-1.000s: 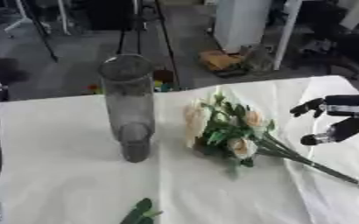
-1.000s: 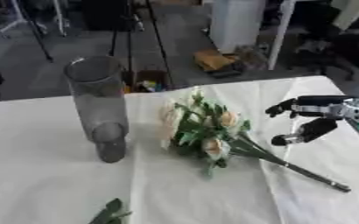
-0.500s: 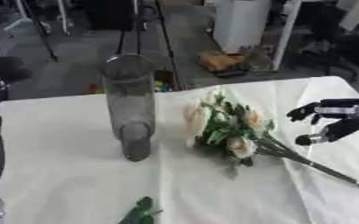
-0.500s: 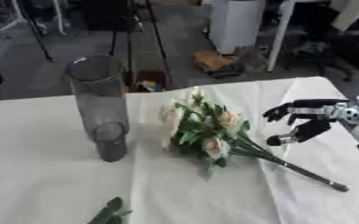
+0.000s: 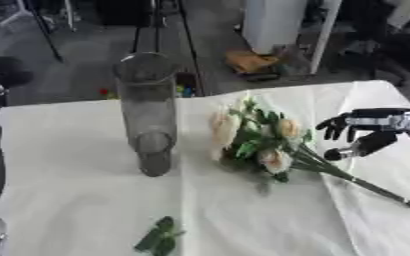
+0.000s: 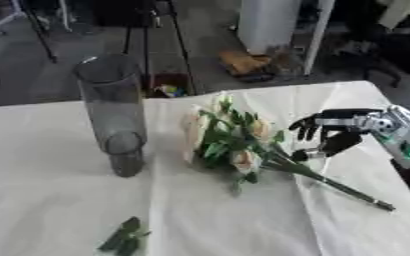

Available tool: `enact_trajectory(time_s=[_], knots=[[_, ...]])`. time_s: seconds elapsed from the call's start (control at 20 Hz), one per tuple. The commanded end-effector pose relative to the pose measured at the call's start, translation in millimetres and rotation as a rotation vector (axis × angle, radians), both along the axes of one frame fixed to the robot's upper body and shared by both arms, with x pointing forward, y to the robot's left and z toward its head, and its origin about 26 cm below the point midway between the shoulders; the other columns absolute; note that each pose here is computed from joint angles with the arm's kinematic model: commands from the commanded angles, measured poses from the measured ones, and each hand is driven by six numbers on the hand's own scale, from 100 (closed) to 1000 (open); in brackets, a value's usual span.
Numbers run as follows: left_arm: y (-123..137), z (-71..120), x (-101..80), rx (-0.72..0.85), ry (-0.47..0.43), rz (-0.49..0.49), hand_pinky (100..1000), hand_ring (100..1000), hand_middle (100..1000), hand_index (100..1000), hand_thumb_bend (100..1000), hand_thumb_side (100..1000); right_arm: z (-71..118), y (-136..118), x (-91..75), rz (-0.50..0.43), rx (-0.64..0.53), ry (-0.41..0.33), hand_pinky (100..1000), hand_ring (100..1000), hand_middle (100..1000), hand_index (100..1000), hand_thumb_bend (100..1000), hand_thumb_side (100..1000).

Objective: Arrange flowers into the vase.

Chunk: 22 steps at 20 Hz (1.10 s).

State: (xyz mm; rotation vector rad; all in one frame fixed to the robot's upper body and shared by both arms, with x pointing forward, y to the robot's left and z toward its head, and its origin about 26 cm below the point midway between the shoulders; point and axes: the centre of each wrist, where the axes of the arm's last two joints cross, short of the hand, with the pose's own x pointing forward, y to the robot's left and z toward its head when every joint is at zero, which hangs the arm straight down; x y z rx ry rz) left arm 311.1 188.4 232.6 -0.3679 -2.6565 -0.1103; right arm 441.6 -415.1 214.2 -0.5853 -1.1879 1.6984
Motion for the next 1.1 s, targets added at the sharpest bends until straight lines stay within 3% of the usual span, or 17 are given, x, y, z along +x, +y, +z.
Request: enact_trajectory(time_s=[0.05, 0.2, 1.1], knots=[[-0.3, 5.7, -3.1, 0.0, -0.019, -0.009, 694, 693, 881, 928, 385, 888, 13.1, -3.9, 0.5, 0.048, -0.065, -0.006, 639, 780, 807, 978, 528, 784], [-0.4, 5.7, -3.1, -0.001, -0.019, -0.01, 694, 694, 882, 928, 387, 899, 11.0, -4.2, 1.1, 0.051, -0.071, -0.007, 647, 782, 815, 971, 539, 747], [-2.1, 7.8, -3.0, -0.003, -0.022, -0.026, 695, 695, 883, 929, 384, 889, -10.7, -9.4, 0.9, 0.04, -0.127, 0.02, 640, 784, 798, 950, 518, 760]])
